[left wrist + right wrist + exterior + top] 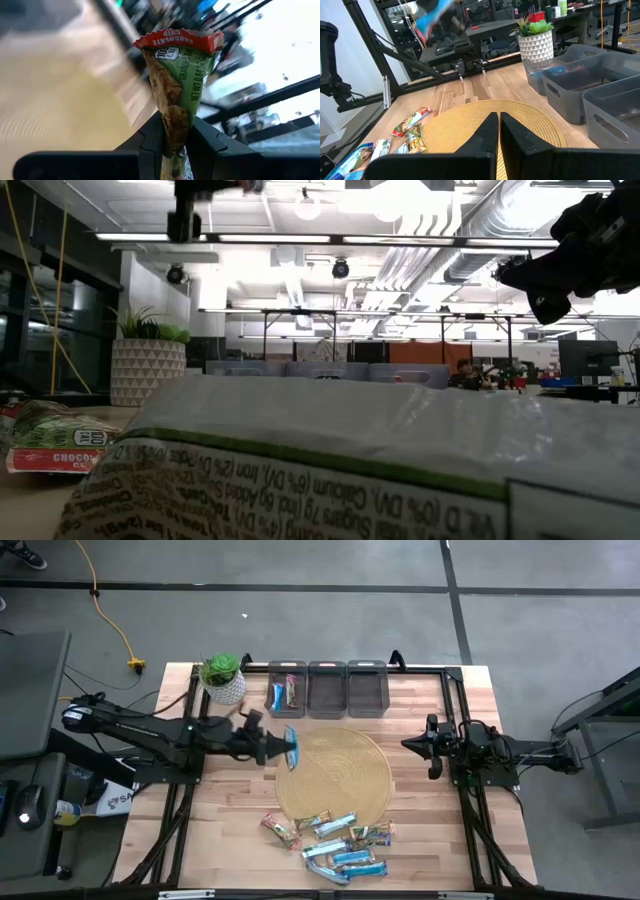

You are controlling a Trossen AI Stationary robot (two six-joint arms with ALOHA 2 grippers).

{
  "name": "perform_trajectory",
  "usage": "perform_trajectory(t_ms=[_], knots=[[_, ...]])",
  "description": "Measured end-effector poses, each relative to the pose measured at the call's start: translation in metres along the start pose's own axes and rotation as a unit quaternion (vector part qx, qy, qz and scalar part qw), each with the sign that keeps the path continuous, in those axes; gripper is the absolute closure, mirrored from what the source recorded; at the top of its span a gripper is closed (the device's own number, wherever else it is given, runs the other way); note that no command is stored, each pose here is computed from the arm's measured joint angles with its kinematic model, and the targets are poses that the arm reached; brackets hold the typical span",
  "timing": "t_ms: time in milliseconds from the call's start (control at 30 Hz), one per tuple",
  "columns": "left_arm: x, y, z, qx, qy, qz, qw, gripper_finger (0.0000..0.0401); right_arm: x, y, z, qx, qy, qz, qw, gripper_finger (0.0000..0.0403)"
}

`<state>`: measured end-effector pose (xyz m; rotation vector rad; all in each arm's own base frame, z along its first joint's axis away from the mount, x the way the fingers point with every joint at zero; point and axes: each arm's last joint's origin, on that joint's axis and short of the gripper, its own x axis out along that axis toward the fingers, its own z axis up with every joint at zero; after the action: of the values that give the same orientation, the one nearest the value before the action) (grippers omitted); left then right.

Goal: Pick and place Granola Bars by type
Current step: Put the red granola bar into the left black bin

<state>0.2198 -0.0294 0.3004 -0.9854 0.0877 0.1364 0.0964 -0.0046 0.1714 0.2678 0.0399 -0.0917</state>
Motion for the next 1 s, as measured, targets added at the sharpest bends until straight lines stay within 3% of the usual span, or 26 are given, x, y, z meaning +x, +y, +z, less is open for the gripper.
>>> perform_trajectory(t_ms=[200, 500, 733, 900, 1000], knots=[[-0.025, -0.016, 0.024, 0.050, -0.142, -0.020, 0.988, 0.0337, 0.000, 0.000, 0.000, 0.000, 0.000, 0.000, 1.000, 0.0402], [-0.051, -0.051, 0.063, 0.143, -0.302, 0.083, 0.939, 0.0337, 0.000, 0.000, 0.000, 0.000, 0.000, 0.000, 1.000, 0.0402], [-0.071, -0.083, 0.100, 0.143, -0.363, 0.193, 0.901, 0.0337, 0.000, 0.000, 0.000, 0.000, 0.000, 0.000, 1.000, 0.0402], [-0.068, -0.096, 0.137, 0.154, -0.357, 0.255, 0.885, 0.0337, 0.000, 0.000, 0.000, 0.000, 0.000, 0.000, 1.000, 0.0402], [-0.052, -0.094, 0.158, 0.158, -0.320, 0.309, 0.881, 0.0337, 0.000, 0.000, 0.000, 0.000, 0.000, 0.000, 1.000, 0.0402]])
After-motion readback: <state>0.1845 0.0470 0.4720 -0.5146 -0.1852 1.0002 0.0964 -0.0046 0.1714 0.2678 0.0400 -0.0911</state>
